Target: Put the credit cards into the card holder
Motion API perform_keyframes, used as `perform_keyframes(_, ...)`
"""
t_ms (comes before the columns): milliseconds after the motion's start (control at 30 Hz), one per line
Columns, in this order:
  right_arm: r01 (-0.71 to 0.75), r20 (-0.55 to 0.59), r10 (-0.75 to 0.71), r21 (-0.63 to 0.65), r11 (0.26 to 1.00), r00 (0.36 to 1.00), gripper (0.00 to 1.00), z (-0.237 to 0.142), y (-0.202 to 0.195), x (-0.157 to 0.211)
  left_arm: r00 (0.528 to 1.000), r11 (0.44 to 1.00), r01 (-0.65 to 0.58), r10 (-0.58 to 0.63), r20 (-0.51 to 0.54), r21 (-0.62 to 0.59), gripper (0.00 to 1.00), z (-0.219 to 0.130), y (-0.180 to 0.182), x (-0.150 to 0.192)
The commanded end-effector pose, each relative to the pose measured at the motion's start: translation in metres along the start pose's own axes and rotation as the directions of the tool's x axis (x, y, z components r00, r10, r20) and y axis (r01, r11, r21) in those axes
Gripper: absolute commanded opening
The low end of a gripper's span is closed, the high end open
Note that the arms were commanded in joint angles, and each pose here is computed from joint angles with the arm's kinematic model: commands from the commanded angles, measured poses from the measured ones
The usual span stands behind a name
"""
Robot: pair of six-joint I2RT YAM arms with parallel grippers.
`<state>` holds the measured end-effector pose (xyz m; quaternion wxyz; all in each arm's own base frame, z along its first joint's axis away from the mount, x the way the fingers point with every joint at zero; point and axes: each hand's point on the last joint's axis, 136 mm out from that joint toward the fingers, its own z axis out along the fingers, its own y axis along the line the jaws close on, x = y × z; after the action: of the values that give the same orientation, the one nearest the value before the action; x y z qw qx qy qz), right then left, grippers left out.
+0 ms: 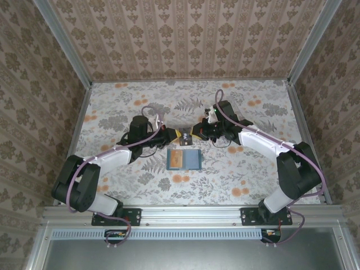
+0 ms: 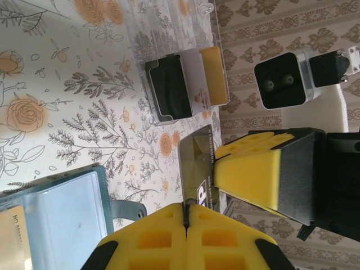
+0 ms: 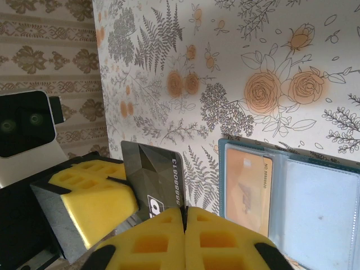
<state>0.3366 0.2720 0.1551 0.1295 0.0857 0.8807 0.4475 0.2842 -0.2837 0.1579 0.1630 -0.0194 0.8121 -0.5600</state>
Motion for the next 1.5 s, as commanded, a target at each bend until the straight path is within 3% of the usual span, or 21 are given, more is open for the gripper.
perform_keyframes(0, -0.024, -0.024, 0.024, 0.020, 1.000, 0.999, 0.12, 0.004, -0.009, 0.007, 1.000, 1.000, -0.023, 0.023, 0.017, 0.016, 0.00, -0.006, -0.006, -0.001)
perform_keyframes(100, -0.025, -0.021, 0.027, 0.095, 0.995, 0.999, 0.22, 0.003, -0.024, 0.009, 1.000, 0.999, -0.002, 0.003, 0.020, -0.037, 0.00, -0.009, 0.008, 0.003)
perform_keyframes(200, 0.010, -0.043, -0.002, 0.184, 0.983, 0.999, 0.25, 0.005, -0.036, 0.020, 1.000, 0.991, -0.002, 0.001, -0.006, -0.137, 0.00, -0.016, 0.031, 0.016)
perform_keyframes(300, 0.075, -0.099, -0.051, 0.265, 0.961, 0.994, 0.24, 0.013, -0.041, 0.038, 1.000, 0.971, -0.009, 0.008, -0.006, -0.237, 0.00, -0.023, 0.055, 0.025)
perform_keyframes(467, 0.144, -0.178, -0.078, 0.392, 0.909, 0.981, 0.18, 0.036, -0.054, 0.066, 0.999, 0.964, -0.012, 0.004, -0.031, -0.266, 0.00, -0.024, 0.069, 0.036)
perform_keyframes(667, 0.140, -0.160, -0.045, 0.649, 0.748, 0.986, 0.13, 0.022, -0.110, 0.069, 0.998, 0.961, -0.033, 0.018, -0.057, -0.274, 0.00, -0.016, 0.073, 0.041)
perform_keyframes(867, 0.117, -0.145, -0.021, 0.697, 0.707, 0.989, 0.13, 0.013, -0.136, 0.063, 0.996, 0.961, -0.056, 0.033, -0.086, -0.272, 0.00, -0.005, 0.074, 0.046)
perform_keyframes(1467, 0.097, -0.187, 0.052, 0.704, 0.704, 0.981, 0.10, 0.030, -0.166, 0.078, 0.996, 0.943, -0.059, 0.034, -0.081, -0.327, 0.00, 0.011, 0.099, 0.057)
